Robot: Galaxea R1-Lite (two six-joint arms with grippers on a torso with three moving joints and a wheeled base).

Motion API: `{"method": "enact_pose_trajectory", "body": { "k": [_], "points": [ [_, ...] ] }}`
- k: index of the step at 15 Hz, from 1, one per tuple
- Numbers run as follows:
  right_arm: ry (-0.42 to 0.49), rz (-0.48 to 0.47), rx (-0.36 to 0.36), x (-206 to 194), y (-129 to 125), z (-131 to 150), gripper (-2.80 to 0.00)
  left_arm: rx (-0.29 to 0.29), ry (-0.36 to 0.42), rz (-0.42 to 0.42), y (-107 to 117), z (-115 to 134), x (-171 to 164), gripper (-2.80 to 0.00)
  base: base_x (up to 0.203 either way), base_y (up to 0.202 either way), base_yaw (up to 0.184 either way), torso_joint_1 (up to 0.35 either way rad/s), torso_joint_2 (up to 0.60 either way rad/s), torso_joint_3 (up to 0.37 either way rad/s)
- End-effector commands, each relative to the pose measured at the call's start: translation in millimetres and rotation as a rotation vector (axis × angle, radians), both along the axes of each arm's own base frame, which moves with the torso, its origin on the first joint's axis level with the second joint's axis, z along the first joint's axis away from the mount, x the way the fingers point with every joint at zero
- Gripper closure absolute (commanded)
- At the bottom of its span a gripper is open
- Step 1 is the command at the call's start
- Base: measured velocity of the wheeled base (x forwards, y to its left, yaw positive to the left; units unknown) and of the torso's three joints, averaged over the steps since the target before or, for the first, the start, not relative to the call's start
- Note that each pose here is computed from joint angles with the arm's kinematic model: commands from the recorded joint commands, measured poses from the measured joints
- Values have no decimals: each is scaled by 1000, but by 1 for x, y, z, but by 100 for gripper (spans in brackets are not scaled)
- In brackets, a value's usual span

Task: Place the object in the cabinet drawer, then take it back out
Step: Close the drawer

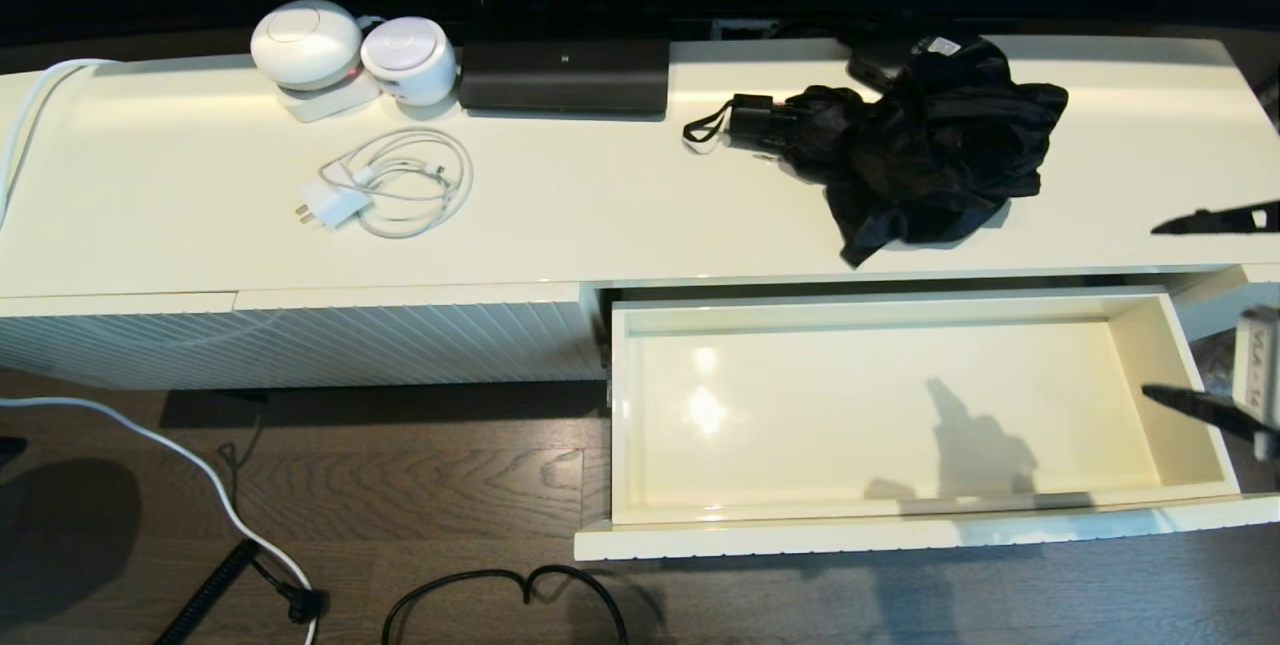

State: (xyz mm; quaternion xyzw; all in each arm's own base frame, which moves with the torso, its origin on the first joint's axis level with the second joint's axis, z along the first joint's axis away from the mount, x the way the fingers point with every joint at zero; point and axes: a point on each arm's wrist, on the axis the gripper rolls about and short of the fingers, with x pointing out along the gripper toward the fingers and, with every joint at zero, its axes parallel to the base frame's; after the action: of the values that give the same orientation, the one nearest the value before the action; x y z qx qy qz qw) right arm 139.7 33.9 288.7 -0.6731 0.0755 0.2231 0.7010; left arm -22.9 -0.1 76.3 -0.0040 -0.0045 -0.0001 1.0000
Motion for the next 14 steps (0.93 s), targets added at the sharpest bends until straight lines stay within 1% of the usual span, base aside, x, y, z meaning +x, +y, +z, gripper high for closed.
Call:
{"method": "enact_pose_trajectory", "body": {
  "k": [1,3,4,6,7,11,14],
  "points": [
    [62,-1,-19,-24,-6,-16,-280,0,-2,0,0,0,0,0,0,0,0,0,0,0],
    [144,-16,-13,-29,-7,-36,-280,-1,-3,0,0,0,0,0,0,0,0,0,0,0],
    [175,-23,-3,-31,-8,-45,-280,-1,-2,0,0,0,0,0,0,0,0,0,0,0],
    [218,-28,-5,-34,-8,-58,-280,-1,-2,0,0,0,0,0,0,0,0,0,0,0],
    [239,-28,-9,-35,-9,-63,0,0,-2,0,0,0,0,0,0,0,0,0,0,0],
    [318,-15,-21,-39,-8,-84,0,-1,-2,1,0,0,0,0,0,0,0,0,0,0],
    [408,42,-13,-37,-6,-102,0,-1,-3,1,0,0,0,0,0,0,0,0,0,0]
  ]
}}
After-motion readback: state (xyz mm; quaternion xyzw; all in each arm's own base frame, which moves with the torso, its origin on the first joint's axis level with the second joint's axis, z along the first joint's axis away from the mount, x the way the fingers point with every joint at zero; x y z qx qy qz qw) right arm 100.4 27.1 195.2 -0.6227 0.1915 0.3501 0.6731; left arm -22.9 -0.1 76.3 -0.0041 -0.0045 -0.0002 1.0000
